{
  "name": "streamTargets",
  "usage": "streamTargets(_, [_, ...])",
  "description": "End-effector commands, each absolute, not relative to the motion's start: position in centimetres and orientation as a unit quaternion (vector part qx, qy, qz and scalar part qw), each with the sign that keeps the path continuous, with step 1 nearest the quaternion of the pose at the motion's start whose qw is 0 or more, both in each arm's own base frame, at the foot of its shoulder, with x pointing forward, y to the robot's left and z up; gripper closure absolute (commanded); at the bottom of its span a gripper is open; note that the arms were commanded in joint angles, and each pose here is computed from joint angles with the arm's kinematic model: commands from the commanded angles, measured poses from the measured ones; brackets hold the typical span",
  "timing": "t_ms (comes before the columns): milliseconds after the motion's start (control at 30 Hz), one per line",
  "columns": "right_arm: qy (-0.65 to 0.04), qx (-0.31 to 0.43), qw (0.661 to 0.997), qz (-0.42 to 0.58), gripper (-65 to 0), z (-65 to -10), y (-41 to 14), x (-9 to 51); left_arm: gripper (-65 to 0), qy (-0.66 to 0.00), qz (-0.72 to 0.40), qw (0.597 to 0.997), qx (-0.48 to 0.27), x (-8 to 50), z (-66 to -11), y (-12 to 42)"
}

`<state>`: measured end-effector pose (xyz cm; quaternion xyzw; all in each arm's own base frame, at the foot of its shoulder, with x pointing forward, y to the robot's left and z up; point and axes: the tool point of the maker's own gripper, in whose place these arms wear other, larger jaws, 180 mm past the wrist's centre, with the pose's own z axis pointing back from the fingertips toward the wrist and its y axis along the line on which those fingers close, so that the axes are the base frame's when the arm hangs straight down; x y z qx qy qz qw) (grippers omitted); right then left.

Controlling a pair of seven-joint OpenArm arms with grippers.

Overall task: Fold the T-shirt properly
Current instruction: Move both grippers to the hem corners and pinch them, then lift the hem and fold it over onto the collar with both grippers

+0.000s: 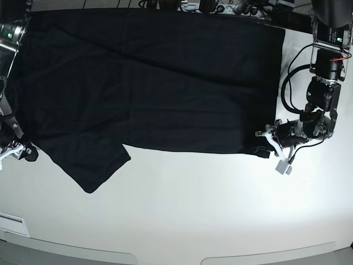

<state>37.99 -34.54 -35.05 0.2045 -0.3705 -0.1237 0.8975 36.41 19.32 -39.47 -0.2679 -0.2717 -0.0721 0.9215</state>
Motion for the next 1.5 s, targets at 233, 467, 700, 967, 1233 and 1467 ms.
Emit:
streamTargets(233, [-0.333,0.282,0.889,-0.138,-30.4,-37.8,-30.8,40.3,0.0,-0.222,-0.086,0.946,-0.218,34.7,-41.3,21.3])
streamTargets(467, [-0.323,0.312,0.89,-0.074,-24.9,-38.6,-26.2,40.6,0.0,-0.223,-0.09,0.946,-0.219,34.7,-41.3,21.2])
streamTargets(700, [-0.34,0.3,0.891,-0.016,0.0,-36.1,-25.7,41.4,0.0,-0.253,-0.112,0.933,-0.231,36.0,-39.9,20.6])
streamTargets(967, [-0.38,0.264,0.883,0.076,0.0,-30.8,-25.1,42.5,0.0,-0.315,-0.15,0.908,-0.231,40.9,-34.4,20.0])
streamTargets(1233, [-0.437,0.202,0.86,0.17,0.0,-24.8,-25.3,41.8,0.0,-0.33,-0.188,0.884,-0.273,41.5,-31.8,18.3])
streamTargets(1467, [-0.423,0.194,0.847,0.257,0.0,-23.6,-23.1,36.6,0.0,-0.293,-0.247,0.86,-0.336,39.0,-30.5,15.8])
